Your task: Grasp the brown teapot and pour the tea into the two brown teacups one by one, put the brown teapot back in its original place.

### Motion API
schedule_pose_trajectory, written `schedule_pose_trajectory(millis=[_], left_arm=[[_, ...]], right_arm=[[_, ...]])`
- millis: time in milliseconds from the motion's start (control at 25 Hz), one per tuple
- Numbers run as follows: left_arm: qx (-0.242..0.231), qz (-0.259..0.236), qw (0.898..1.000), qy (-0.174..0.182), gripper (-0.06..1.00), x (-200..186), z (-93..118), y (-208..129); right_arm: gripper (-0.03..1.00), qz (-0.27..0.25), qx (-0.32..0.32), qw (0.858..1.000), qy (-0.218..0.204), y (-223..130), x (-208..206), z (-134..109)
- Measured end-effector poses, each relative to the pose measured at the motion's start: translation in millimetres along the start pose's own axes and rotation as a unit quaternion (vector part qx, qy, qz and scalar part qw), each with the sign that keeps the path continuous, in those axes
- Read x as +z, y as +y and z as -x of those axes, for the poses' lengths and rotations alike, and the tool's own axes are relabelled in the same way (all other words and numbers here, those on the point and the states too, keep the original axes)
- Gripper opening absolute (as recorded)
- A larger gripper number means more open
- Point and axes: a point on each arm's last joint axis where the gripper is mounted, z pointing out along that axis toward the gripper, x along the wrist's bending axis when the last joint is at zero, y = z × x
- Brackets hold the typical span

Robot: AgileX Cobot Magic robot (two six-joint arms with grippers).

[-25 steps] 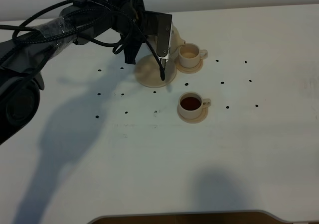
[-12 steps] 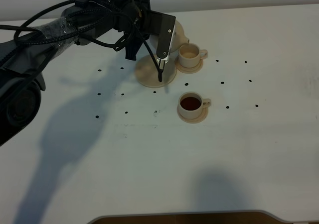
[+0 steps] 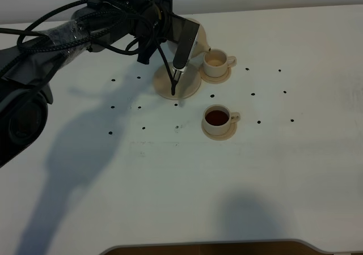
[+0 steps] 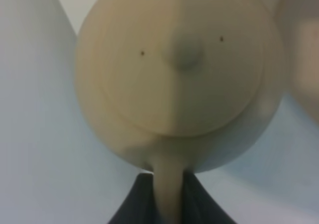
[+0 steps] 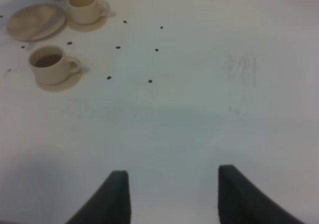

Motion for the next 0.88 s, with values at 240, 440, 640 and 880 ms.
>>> schedule_pose_trajectory(millis=[240,440,640,880], left_arm=[[0.015,0.000,1.000,0.014,0.12,-0.8,-3.1,4.7],[0.034,-0.004,0.999,0.017,0.12,-1.5,-4.2,8.0],[0.054,-0.005,0.998,0.018,0.12,-1.5,-4.3,8.1],[0.081,-0.003,0.996,0.021,0.12,-2.0,-5.2,11.4]], right_arm=[[0.40,0.000,0.000,1.000,0.000,0.0,0.0,0.0],[0.40,0.000,0.000,1.000,0.000,0.0,0.0,0.0],[0.40,0.000,0.000,1.000,0.000,0.0,0.0,0.0],[0.40,0.000,0.000,1.000,0.000,0.0,0.0,0.0]])
